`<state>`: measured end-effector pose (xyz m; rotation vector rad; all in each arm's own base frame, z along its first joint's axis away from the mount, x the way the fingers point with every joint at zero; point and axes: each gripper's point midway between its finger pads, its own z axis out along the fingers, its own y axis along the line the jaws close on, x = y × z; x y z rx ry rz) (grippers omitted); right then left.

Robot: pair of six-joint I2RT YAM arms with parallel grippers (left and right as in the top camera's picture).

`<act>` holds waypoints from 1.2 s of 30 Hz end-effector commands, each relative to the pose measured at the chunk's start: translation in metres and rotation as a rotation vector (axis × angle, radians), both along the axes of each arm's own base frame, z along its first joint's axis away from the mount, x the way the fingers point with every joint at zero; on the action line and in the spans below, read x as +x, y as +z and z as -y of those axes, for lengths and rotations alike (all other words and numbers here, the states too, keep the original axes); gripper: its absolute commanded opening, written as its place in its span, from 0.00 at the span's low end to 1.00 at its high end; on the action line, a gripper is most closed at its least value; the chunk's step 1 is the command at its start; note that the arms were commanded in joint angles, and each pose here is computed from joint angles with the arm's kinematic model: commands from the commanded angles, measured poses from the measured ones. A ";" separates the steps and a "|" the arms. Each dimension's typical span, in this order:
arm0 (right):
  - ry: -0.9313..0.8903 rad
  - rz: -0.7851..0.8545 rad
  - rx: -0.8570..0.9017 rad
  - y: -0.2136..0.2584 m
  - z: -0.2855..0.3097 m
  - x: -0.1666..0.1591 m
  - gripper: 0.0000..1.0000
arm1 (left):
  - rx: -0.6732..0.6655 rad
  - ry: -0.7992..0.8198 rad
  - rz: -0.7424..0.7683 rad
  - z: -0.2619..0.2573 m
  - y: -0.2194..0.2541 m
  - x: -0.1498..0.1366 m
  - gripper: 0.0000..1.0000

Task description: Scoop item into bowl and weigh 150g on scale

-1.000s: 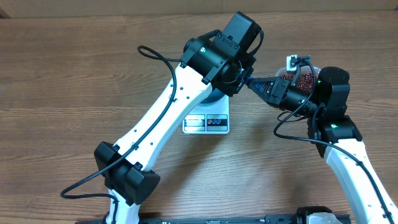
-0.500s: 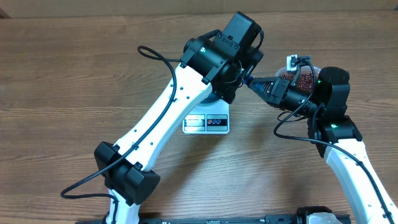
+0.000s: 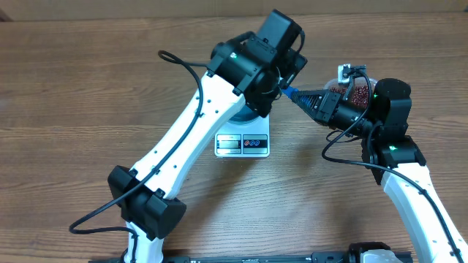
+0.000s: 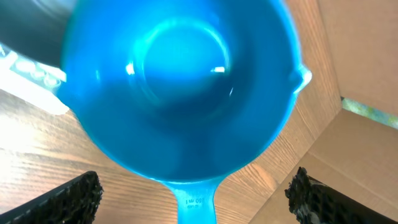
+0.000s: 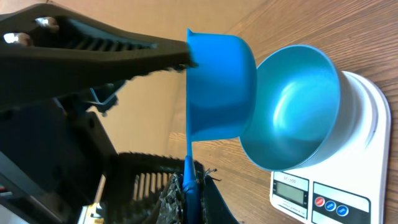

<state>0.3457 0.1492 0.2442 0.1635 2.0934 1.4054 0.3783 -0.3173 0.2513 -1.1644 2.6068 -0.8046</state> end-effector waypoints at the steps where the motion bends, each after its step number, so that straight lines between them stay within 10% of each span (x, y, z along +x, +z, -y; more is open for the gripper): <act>1: -0.049 0.016 -0.015 0.004 0.012 0.009 0.04 | 0.013 -0.083 0.127 -0.020 0.039 -0.001 1.00; 20: -0.195 0.067 0.035 0.021 0.093 0.024 0.04 | 0.360 -0.723 0.487 -0.061 0.075 -0.021 1.00; 36: -0.210 0.042 0.134 0.036 0.113 0.020 0.04 | 0.592 -0.955 0.306 -0.097 0.016 -0.041 1.00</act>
